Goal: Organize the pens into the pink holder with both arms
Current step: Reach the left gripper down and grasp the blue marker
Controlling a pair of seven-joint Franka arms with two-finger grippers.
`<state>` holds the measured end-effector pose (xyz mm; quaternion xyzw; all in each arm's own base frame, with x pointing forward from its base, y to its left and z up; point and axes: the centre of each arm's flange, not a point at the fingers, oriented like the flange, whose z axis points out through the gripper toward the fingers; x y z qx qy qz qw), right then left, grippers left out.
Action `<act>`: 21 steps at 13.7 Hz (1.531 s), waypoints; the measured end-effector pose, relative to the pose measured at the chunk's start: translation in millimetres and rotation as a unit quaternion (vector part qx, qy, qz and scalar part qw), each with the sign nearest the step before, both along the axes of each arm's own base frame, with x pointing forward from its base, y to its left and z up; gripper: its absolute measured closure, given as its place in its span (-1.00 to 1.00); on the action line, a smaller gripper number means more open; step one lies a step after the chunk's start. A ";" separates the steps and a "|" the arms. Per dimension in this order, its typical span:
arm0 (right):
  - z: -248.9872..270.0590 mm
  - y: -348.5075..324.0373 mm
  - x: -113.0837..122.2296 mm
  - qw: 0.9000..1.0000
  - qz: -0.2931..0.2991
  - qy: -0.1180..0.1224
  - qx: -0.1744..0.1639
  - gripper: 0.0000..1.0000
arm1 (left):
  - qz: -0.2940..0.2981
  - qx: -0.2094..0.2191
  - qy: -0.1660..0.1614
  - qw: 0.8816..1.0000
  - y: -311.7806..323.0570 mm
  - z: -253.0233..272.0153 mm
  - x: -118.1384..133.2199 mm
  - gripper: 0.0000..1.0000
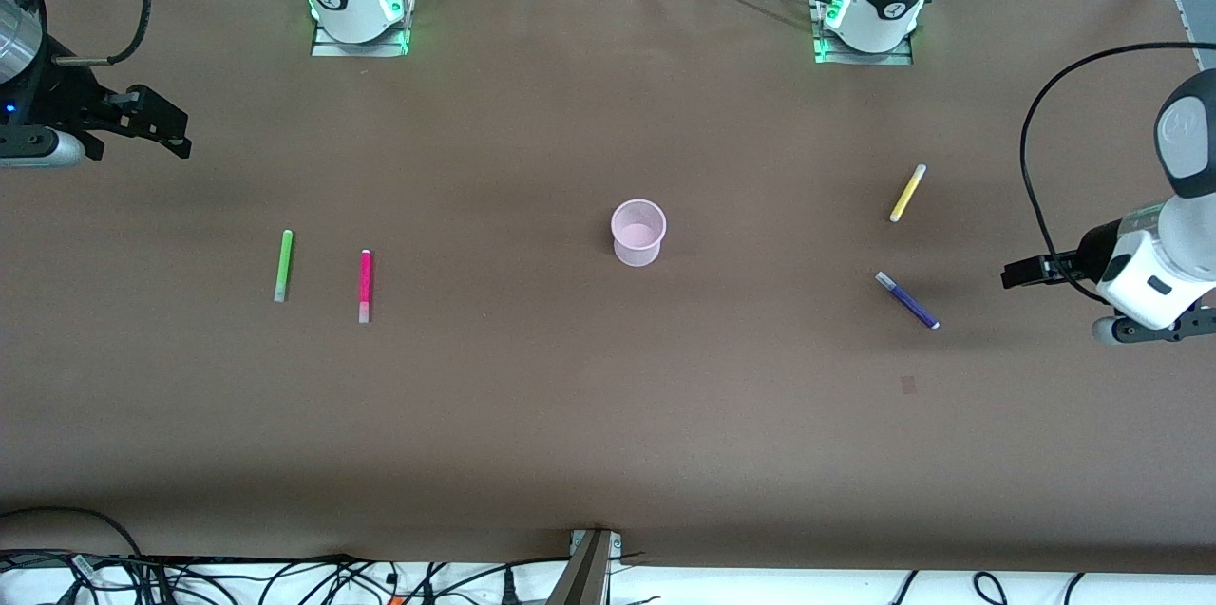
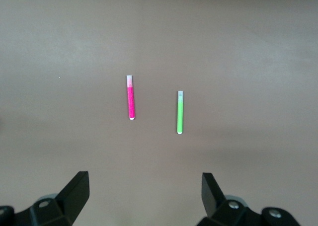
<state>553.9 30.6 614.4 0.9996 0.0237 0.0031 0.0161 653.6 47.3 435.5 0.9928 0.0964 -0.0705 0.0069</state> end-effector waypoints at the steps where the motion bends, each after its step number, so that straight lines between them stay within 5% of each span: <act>1: 0.1 0.2 0.0 1.000 0.000 0.000 0.000 -1.00 | 0.024 0.003 0.000 1.000 -0.1 -16.4 0.8 -1.00; 4: 0.1 0.3 0.0 1.000 0.000 0.000 0.000 -1.00 | 0.111 0.014 -0.002 0.994 -2.1 -74.2 -6.2 -1.00; 9: -0.3 -0.3 -0.3 1.000 -0.001 0.002 0.001 -1.00 | 0.291 0.031 -0.018 0.956 -5.8 -147.9 -33.7 -1.00; 14: -0.4 1.5 -0.4 1.000 -0.001 0.002 0.009 -1.00 | 0.323 0.026 -0.044 0.945 -8.7 -192.5 -55.5 -1.00; 21: -0.3 2.3 -0.5 1.000 0.000 0.002 0.012 -1.00 | 0.329 0.013 -0.067 0.942 -13.1 -255.9 -54.5 -0.99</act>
